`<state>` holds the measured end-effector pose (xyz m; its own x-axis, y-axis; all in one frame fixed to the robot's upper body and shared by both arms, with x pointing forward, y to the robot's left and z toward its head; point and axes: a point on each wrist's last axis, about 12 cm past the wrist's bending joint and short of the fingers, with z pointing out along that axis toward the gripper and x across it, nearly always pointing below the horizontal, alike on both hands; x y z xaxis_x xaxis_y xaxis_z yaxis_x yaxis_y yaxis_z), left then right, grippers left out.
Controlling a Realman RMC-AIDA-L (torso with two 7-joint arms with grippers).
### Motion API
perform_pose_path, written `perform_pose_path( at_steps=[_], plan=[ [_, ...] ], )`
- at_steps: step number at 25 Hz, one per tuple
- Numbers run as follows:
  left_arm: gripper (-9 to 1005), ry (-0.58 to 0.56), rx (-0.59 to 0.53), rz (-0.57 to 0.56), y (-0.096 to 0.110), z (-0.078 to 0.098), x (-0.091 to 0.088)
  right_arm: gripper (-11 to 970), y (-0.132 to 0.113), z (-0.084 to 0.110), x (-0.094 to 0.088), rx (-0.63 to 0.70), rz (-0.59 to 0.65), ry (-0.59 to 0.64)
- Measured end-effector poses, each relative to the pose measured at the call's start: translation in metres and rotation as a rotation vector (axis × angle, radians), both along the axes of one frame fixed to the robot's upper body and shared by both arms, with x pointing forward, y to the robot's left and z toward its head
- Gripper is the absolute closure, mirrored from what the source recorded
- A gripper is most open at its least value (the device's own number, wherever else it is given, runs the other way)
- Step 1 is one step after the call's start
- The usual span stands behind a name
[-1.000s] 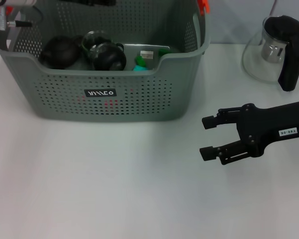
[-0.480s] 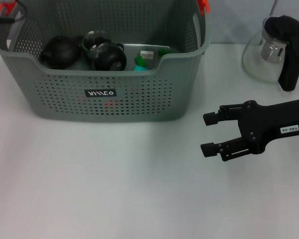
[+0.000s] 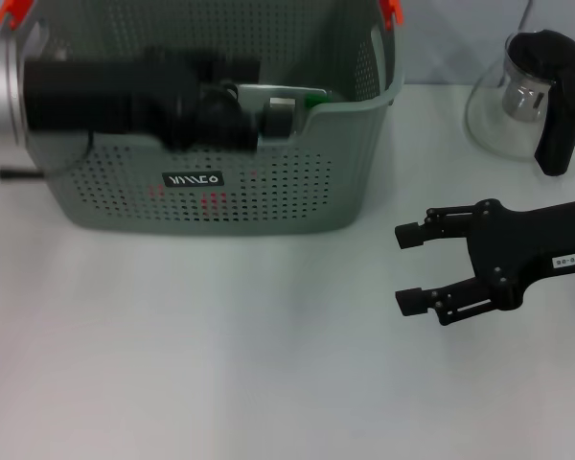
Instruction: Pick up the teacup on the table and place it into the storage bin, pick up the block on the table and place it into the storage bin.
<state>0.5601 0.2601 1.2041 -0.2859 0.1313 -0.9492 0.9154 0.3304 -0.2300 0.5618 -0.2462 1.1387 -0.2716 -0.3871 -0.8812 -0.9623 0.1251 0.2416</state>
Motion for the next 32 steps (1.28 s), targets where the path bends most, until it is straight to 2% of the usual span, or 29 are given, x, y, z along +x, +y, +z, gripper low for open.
perform_pose_path(
  at_steps=[6, 12, 21, 32],
  plan=[
    [58, -0.011, -0.022, -0.016, 0.012, -0.052, -0.025, 31, -0.004, -0.003, -0.003, 0.015, 0.005, -0.041],
    [58, -0.006, 0.042, 0.023, 0.019, -0.089, -0.030, 31, 0.014, -0.014, 0.004, 0.010, -0.016, -0.085],
    [58, -0.004, 0.176, 0.036, 0.027, -0.101, -0.028, 31, 0.049, -0.032, 0.012, 0.005, -0.023, -0.162],
    [58, 0.007, 0.246, 0.047, 0.030, -0.110, -0.028, 31, 0.066, -0.060, 0.013, -0.089, -0.030, -0.160]
  ],
)
